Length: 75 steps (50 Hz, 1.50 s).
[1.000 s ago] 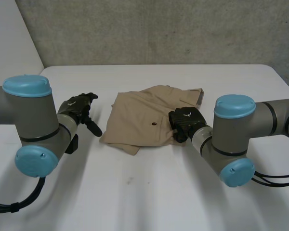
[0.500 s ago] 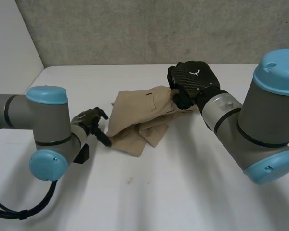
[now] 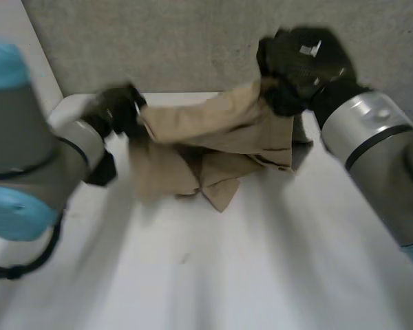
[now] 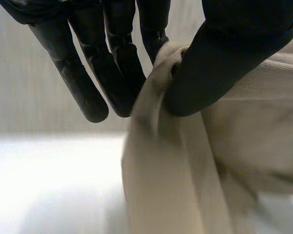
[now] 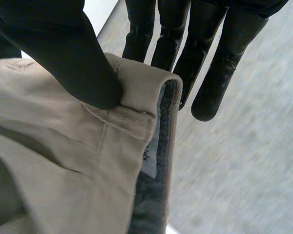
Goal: Fold the shorts.
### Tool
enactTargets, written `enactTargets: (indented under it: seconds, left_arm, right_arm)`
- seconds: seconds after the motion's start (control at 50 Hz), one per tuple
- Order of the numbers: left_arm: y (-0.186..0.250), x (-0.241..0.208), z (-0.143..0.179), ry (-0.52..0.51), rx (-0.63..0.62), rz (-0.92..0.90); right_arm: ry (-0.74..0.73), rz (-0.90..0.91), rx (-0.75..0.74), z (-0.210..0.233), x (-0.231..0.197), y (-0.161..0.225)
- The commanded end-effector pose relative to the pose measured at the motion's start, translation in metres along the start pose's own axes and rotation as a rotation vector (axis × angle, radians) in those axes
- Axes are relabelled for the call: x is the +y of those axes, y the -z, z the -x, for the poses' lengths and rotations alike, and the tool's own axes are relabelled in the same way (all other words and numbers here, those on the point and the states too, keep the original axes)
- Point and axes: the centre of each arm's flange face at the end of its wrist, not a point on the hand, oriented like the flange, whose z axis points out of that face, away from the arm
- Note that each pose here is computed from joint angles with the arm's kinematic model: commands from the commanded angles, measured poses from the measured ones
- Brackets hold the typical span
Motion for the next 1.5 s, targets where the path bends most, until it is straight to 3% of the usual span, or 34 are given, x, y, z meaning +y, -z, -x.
enactTargets:
  seconds: [0.02,0.12,0.26,0.38,0.52,0.64,0.74,0.78,0.9,1.08,1.26,1.36,1.5]
  left_arm:
    - [0.098,-0.119,-0.038,-0.196,0.097,-0.399]
    - [0.152,-0.169,-0.053,-0.22,0.163,-0.604]
    - [0.152,-0.17,-0.058,-0.239,0.202,-0.609]
    - [0.079,-0.113,-0.041,-0.254,0.158,-0.369]
    - [0.001,-0.023,-0.013,-0.287,0.098,-0.075]
    - [-0.054,0.041,0.012,-0.335,0.06,0.049]
    - [-0.109,0.065,0.023,-0.363,0.065,-0.085]
    - [-0.121,0.061,0.023,-0.361,0.072,-0.151]
    - [-0.146,0.026,0.021,-0.361,0.081,-0.451]
    - [-0.134,0.003,0.016,-0.36,0.081,-0.536]
    - [-0.109,0.016,0.021,-0.366,0.068,-0.449]
    - [-0.087,0.032,0.042,-0.367,0.014,-0.298]
    - [-0.036,0.048,0.048,-0.353,-0.028,-0.037]
  right_arm:
    - [0.051,-0.228,0.059,-0.016,-0.082,0.028]
    - [0.065,-0.345,0.12,-0.03,-0.127,0.05]
    - [0.074,-0.33,0.17,-0.043,-0.136,0.057]
    - [0.068,-0.17,0.146,-0.043,-0.09,0.036]
    - [0.036,0.097,0.083,-0.031,0.008,-0.009]
    - [0.026,0.27,0.056,-0.022,0.093,-0.046]
    - [0.088,0.249,0.123,-0.027,0.135,-0.078]
    - [0.144,0.201,0.219,-0.036,0.144,-0.093]
    - [0.233,0.001,0.38,-0.051,0.133,-0.113]
    - [0.235,0.007,0.294,-0.041,0.107,-0.098]
    - [0.212,0.173,-0.007,-0.016,0.104,-0.053]
    - [0.177,0.292,-0.129,-0.014,0.114,-0.027]
    - [0.163,0.412,-0.321,-0.011,0.135,0.001]
